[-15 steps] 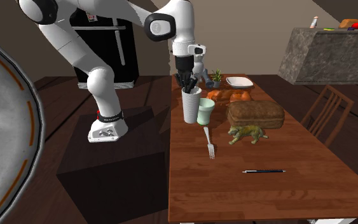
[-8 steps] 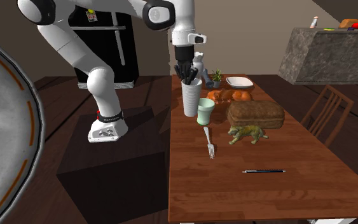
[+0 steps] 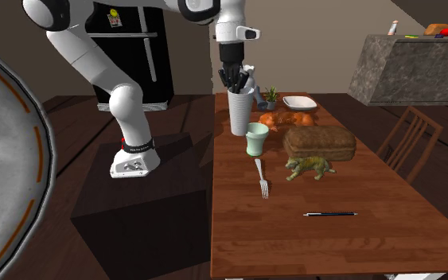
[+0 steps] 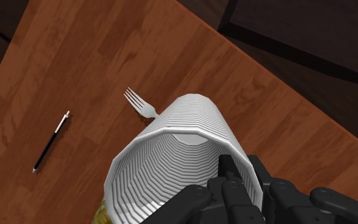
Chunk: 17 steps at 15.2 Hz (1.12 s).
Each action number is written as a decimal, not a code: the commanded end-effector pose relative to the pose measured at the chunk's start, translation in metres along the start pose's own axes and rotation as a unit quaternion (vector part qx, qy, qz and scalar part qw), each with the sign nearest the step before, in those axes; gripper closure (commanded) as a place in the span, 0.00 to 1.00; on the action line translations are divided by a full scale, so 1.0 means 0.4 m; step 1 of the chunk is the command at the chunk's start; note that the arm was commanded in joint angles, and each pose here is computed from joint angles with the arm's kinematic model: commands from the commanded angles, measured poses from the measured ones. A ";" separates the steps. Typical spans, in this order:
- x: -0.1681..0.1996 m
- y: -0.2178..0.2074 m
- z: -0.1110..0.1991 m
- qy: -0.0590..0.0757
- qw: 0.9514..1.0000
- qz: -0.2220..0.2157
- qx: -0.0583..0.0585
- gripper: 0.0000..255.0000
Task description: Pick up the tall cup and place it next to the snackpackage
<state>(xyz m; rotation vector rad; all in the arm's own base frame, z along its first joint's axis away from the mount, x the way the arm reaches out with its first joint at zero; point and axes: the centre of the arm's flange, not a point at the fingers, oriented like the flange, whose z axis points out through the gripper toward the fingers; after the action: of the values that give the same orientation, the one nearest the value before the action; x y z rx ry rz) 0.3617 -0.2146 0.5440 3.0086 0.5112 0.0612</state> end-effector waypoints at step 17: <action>0.314 -0.481 -0.047 0.000 1.000 0.000 0.000 1.00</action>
<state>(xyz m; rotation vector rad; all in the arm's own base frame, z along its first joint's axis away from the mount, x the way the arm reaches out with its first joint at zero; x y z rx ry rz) 0.4120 -0.0050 0.5470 3.0077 0.5121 0.0605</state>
